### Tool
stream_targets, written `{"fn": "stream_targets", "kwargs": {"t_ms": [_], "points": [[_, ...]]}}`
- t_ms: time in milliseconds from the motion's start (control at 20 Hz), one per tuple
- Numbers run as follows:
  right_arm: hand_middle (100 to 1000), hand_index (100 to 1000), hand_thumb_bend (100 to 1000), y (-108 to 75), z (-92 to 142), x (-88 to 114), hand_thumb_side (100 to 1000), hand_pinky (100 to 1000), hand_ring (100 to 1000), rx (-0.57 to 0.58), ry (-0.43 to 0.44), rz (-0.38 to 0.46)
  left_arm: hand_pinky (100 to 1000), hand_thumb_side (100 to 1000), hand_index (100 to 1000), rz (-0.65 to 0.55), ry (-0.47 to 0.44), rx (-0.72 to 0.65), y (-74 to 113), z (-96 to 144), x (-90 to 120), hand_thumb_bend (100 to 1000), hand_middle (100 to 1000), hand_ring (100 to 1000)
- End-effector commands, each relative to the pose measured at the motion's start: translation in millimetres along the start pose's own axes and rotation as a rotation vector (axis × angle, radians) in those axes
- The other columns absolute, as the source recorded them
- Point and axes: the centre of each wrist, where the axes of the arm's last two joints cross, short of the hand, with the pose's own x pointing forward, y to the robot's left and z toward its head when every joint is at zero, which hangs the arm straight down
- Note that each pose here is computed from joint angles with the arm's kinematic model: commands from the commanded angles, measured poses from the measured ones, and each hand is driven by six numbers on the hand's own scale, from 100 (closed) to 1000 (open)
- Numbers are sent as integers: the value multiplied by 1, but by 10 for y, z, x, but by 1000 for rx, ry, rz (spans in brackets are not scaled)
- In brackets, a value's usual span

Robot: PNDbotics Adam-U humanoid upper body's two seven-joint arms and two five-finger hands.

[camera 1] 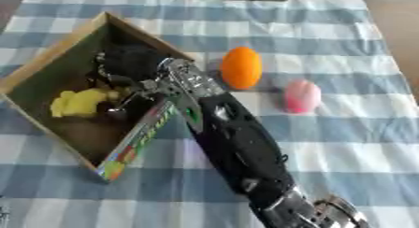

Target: Pick up objects on the table and place them in the box.

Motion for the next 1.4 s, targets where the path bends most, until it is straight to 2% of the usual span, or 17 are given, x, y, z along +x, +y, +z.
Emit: {"fn": "stream_targets", "kwargs": {"t_ms": [50, 150, 200, 250, 500, 700, 750, 850, 1050, 1400], "points": [[862, 901, 245, -146, -67, 43, 709, 852, 920, 6, -45, 43, 499, 740, 752, 15, -21, -7, -15, -31, 56, 100, 605, 647], [869, 908, 329, -196, -69, 46, 733, 856, 924, 5, -56, 51, 500, 740, 752, 16, -19, -8, -17, -29, 55, 100, 605, 648], [869, 908, 329, -220, -68, 47, 733, 856, 924, 0, -58, 51, 500, 740, 752, 16, -18, -9, -17, -28, 55, 100, 605, 648], [867, 911, 368, -249, -68, 49, 748, 857, 925, -12, -59, 50, 500, 740, 752, 17, -18, -9, -18, -27, 55, 100, 606, 648], [857, 907, 376, -401, -63, 62, 767, 853, 920, -97, -58, 42, 500, 741, 752, 20, -15, -13, -24, -22, 55, 100, 606, 649], [857, 907, 376, -435, -58, 66, 767, 853, 920, -113, -58, 37, 500, 741, 752, 21, -14, -15, -25, -21, 55, 100, 606, 649], [836, 905, 336, -452, -58, 66, 785, 858, 915, -119, -58, 37, 501, 739, 752, 21, -14, -14, -25, -20, 54, 100, 607, 650], [830, 903, 320, -621, -12, 37, 785, 859, 914, -192, -55, 50, 501, 739, 752, 22, -14, -12, -24, -19, 54, 100, 607, 650], [829, 902, 297, -912, 178, -60, 782, 858, 915, -328, -20, 87, 501, 739, 752, 19, -13, -8, -17, -17, 51, 100, 607, 651], [838, 903, 299, -1078, 551, -446, 788, 857, 919, -363, 92, 78, 502, 736, 752, 13, -9, -10, -5, -6, 45, 100, 608, 652]]}}
